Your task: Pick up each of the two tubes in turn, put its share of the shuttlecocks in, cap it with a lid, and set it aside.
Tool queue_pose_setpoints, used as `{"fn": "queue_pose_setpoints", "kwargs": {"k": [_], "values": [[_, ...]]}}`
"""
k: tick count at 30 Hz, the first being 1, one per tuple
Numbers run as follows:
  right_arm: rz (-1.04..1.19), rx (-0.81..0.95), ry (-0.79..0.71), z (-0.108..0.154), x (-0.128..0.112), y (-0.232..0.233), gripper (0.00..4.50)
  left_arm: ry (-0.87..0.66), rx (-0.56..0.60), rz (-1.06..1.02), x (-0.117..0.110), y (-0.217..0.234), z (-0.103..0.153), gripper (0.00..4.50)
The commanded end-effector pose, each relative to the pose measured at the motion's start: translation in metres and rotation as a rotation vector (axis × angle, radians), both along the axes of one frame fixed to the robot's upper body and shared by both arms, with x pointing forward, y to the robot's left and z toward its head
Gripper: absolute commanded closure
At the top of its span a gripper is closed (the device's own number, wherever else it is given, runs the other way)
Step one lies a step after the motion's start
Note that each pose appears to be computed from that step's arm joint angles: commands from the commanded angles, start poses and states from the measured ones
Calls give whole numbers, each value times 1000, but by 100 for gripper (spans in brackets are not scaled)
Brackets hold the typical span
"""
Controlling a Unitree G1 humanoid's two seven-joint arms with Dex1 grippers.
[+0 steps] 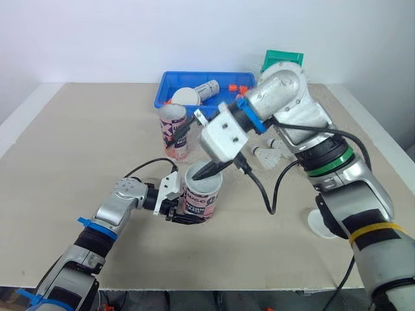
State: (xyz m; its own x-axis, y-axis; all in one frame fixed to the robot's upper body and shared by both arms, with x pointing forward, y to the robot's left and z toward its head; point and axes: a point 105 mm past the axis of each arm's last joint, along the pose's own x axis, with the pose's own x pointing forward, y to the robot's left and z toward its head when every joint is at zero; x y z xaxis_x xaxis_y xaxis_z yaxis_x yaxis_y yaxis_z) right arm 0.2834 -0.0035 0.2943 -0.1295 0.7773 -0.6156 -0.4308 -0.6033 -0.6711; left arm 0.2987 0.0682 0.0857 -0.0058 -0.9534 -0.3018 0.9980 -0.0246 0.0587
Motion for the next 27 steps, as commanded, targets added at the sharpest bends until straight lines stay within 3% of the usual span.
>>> {"fn": "queue_pose_setpoints", "kwargs": {"k": [1,2,4,10,21,24,27], "values": [[41,15,16,17,-14,-11,48,103,146,71,-3,25,-37,151],[38,-6,21,9,-13,-14,120,103,147,70,-3,25,-37,151],[42,-35,41,-1,-15,-16,169,103,147,68,-3,24,-37,151],[49,-138,50,-30,-15,-16,439,101,149,67,-3,25,-36,151],[45,-354,-60,-90,4,-12,439,99,148,76,-3,27,-35,151],[43,-364,-73,-94,7,-13,439,98,148,77,-4,27,-35,151],[45,-256,-18,-72,4,-7,439,96,148,81,-3,28,-35,151]]}}
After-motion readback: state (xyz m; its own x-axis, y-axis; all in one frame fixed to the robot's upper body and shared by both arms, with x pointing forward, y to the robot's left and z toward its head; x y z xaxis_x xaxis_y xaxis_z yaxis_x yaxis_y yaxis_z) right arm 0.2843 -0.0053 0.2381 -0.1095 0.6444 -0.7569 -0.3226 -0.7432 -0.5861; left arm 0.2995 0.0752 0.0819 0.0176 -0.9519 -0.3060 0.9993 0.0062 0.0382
